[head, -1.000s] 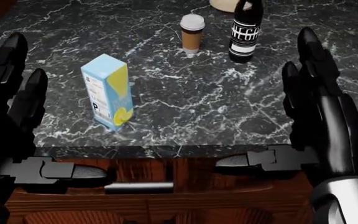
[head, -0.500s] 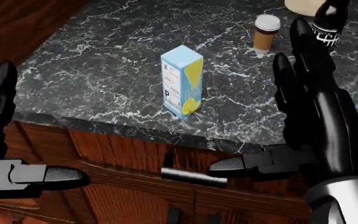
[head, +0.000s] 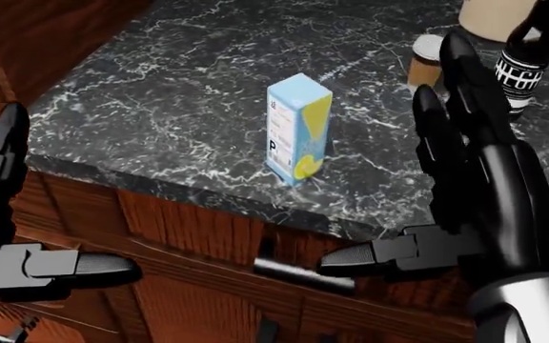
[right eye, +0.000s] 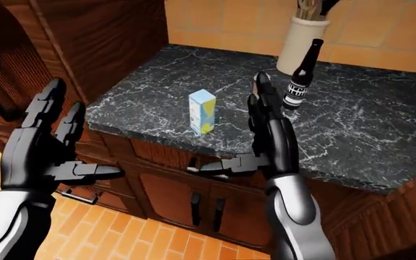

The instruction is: Move the drinks to the dining counter.

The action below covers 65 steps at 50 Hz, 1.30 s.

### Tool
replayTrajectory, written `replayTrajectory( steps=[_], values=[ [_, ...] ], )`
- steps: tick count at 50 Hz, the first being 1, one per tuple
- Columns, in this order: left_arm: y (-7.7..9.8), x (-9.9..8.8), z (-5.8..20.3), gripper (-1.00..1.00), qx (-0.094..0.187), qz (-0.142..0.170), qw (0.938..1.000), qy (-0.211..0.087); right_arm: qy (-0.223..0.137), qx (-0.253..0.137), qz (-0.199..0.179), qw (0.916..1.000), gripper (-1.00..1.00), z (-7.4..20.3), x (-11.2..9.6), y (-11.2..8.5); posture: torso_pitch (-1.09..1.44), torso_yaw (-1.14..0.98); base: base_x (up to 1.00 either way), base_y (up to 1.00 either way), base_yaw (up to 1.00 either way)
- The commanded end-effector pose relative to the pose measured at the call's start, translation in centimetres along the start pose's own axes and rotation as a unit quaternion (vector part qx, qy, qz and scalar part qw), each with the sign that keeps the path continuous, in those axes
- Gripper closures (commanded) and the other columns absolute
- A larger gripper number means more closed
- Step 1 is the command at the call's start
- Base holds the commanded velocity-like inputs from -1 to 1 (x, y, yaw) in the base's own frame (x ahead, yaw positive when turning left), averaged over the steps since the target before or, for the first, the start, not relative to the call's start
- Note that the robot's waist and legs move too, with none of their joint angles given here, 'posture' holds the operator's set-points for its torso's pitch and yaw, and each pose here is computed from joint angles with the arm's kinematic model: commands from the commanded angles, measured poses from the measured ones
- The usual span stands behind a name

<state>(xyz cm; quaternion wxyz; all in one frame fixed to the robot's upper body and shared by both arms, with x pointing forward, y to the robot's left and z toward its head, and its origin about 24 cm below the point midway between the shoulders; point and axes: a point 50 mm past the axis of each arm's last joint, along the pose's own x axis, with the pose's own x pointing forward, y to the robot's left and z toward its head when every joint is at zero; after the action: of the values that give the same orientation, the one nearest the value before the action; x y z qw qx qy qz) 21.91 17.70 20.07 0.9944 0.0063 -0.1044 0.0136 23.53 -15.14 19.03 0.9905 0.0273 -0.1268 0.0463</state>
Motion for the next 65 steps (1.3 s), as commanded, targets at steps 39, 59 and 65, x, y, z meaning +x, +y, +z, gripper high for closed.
replayTrajectory(
  steps=[39, 59, 65],
  values=[
    [-0.25, 0.04, 1.45, -1.00, 0.002, -0.011, 0.9989, -0.046, -0.042, -0.001, -0.007, 0.9991, -1.00, 1.37, -0.04, -0.40, 0.00, 0.00, 0.00, -0.04, -0.07],
    [-0.11, -0.05, 1.34, -1.00, 0.002, -0.009, 0.9989, -0.045, -0.037, -0.007, -0.011, 0.9992, -1.00, 1.03, 0.23, -0.36, 0.00, 0.00, 0.06, 0.00, -0.23],
    [-0.20, -0.09, 1.39, -1.00, 0.003, -0.010, 0.9989, -0.045, -0.038, -0.005, -0.012, 0.9992, -1.00, 0.91, 0.16, -0.50, 0.00, 0.00, 0.27, 0.00, 0.00]
  ],
)
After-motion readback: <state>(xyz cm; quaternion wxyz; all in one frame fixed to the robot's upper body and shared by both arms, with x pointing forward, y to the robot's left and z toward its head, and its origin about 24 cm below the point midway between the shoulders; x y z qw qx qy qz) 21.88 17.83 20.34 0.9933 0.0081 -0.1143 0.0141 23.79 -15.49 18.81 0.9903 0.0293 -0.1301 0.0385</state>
